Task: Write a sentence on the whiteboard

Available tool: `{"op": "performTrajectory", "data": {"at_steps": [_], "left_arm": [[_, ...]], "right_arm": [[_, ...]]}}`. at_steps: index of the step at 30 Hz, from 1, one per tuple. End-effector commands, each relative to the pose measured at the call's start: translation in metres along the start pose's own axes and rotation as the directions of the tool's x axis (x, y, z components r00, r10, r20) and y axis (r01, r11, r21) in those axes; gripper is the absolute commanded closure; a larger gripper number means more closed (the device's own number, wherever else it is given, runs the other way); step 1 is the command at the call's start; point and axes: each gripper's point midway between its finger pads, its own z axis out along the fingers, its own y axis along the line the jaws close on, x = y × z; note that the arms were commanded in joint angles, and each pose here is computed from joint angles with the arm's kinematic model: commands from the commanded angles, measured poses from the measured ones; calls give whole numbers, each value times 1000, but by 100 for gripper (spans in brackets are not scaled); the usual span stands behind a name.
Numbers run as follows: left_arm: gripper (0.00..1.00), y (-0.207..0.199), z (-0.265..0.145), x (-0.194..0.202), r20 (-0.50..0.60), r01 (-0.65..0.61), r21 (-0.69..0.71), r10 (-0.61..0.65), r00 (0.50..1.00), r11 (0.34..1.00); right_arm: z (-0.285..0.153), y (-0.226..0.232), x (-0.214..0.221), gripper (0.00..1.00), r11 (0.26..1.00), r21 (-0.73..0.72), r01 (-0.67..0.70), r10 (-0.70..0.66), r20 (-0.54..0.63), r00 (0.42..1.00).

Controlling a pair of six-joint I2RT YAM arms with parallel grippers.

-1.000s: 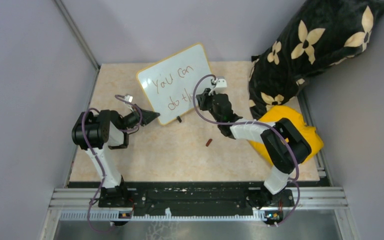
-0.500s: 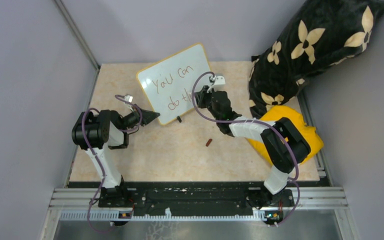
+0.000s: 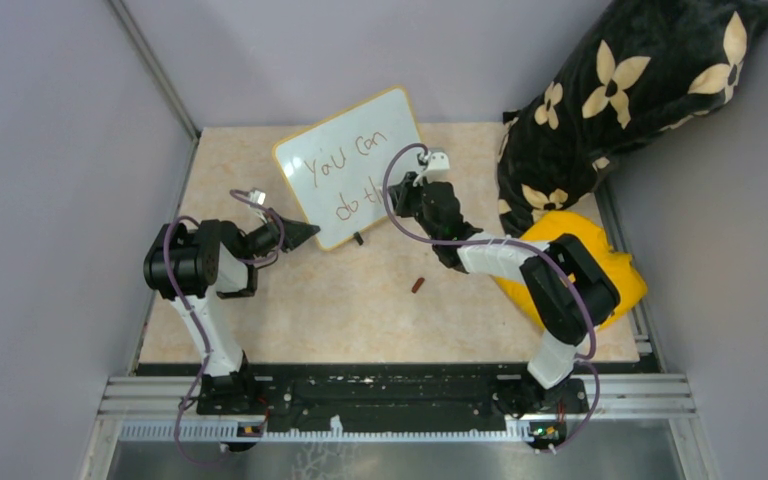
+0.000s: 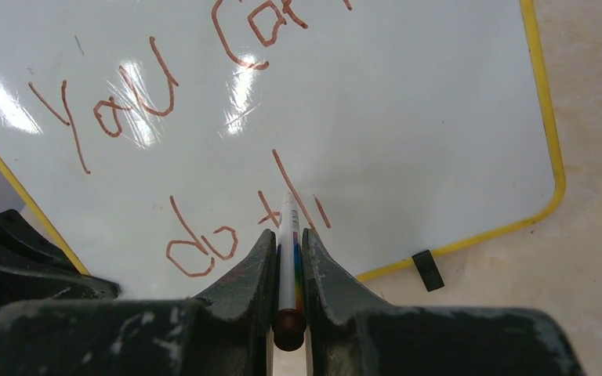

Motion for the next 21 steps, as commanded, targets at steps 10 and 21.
{"op": "performTrajectory", "data": {"at_steps": [10,21], "left_arm": [[100,-6,3,-1,-5,-16,35,16,1000,999],[100,-6,3,0,-6,-16,35,16,1000,999]], "right_arm": [[13,8,-14,100,1000,-8,-8,9,43,999],[13,-5,-11,100,999,43,-5,4,34,999]]}}
